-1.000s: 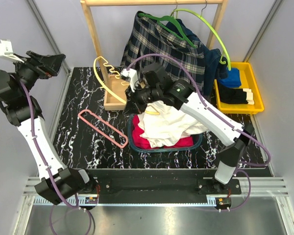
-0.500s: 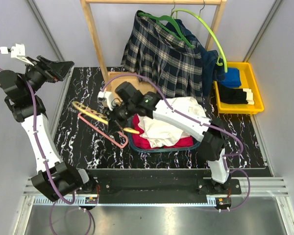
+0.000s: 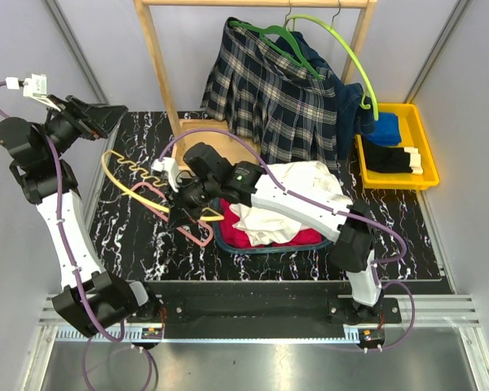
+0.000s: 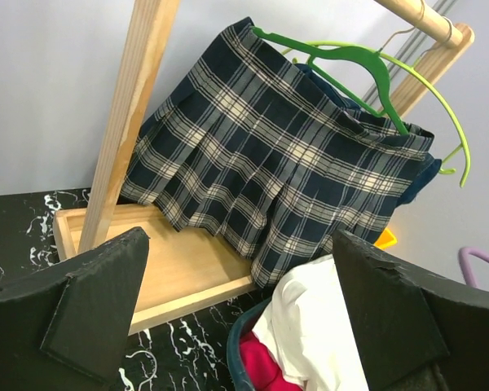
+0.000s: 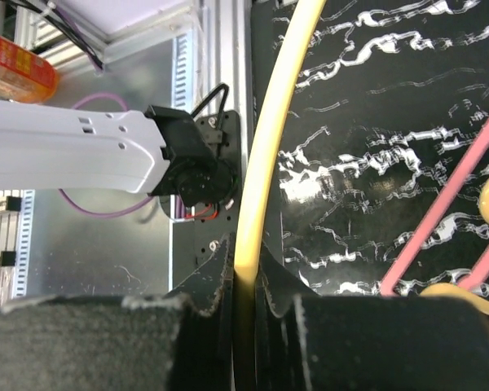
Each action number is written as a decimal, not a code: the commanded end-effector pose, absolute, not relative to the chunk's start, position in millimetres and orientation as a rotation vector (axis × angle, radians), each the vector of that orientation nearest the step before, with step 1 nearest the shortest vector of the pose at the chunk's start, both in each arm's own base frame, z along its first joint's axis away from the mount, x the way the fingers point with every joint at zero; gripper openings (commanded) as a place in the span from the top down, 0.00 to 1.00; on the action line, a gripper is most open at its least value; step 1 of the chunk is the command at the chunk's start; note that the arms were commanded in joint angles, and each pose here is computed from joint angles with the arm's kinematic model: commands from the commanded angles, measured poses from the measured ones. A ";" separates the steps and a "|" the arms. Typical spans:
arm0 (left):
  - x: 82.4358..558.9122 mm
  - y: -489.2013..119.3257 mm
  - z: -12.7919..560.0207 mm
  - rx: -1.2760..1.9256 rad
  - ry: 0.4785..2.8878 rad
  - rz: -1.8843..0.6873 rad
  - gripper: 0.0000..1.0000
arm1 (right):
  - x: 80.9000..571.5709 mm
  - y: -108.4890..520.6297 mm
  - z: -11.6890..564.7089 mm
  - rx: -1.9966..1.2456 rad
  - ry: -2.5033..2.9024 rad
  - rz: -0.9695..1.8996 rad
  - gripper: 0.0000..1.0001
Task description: Remove the skirt from the hanger
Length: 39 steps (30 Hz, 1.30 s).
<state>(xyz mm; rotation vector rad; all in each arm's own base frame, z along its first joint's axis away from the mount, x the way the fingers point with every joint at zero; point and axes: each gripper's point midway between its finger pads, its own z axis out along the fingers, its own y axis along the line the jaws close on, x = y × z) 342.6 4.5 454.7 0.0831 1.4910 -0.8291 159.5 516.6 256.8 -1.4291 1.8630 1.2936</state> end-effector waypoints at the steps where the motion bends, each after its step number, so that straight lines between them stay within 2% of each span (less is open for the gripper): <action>1: 327.0 -6.8 478.2 0.210 1.433 -0.775 0.01 | 163.2 537.2 262.7 -1.425 1.736 1.433 1.00; 2: 327.6 -7.0 477.2 0.207 1.437 -0.780 0.01 | 161.4 537.5 257.8 -1.427 1.747 1.483 1.00; 4: 328.1 -7.0 475.9 0.209 1.441 -0.784 0.01 | 172.9 542.3 246.8 -1.377 1.787 1.517 0.94; 9: 333.3 -5.9 480.1 0.201 1.439 -0.794 0.01 | 221.0 539.6 211.8 -1.198 1.927 1.588 0.88; 13: 332.8 -11.6 492.6 0.228 1.429 -0.801 0.01 | 235.8 537.3 212.8 -1.127 1.930 1.660 0.71; 14: 333.4 -11.6 494.5 0.231 1.426 -0.799 0.01 | 235.2 537.8 213.7 -1.128 1.930 1.669 0.46; 16: 333.5 -14.7 496.6 0.237 1.425 -0.802 0.01 | 233.6 538.8 210.6 -1.127 1.944 1.682 0.23; 17: 332.7 -16.6 498.6 0.244 1.422 -0.803 0.01 | 234.6 537.4 211.5 -1.126 1.941 1.681 0.01; 21: 329.7 -27.3 502.5 0.278 1.420 -0.810 0.01 | 238.0 533.6 229.8 -1.111 1.909 1.666 0.00; 25: 329.6 -31.6 509.7 0.298 1.410 -0.803 0.01 | 248.2 512.3 257.1 -1.100 1.866 1.481 0.00; 26: 329.1 -33.2 511.4 0.320 1.402 -0.791 0.01 | 248.9 498.0 290.6 -1.081 1.799 1.426 0.00; 28: 326.3 -43.1 516.1 0.365 1.400 -0.786 0.01 | 283.4 465.2 320.1 -0.951 1.765 1.266 0.00; 29: 327.3 -51.2 516.0 0.415 1.390 -0.762 0.01 | 289.0 439.4 368.2 -0.876 1.683 1.231 0.00; 31: 324.6 -60.7 518.6 0.444 1.402 -0.763 0.01 | 340.6 373.9 421.6 -0.621 1.640 1.096 0.00; 32: 326.9 -66.2 517.1 0.460 1.405 -0.773 0.01 | 337.8 341.2 461.9 -0.554 1.562 1.054 0.00; 33: 325.3 -69.0 522.3 0.465 1.400 -0.778 0.01 | 355.7 302.7 476.2 -0.474 1.549 0.961 0.00; 35: 327.2 -73.1 522.4 0.468 1.406 -0.802 0.01 | 353.5 256.6 518.3 -0.390 1.476 0.803 0.00; 36: 328.7 -73.0 522.2 0.469 1.406 -0.800 0.01 | 353.5 233.7 528.9 -0.386 1.473 0.667 0.00; 39: 330.9 -72.9 521.3 0.459 1.405 -0.793 0.01 | 347.5 200.6 545.7 -0.358 1.430 0.495 0.00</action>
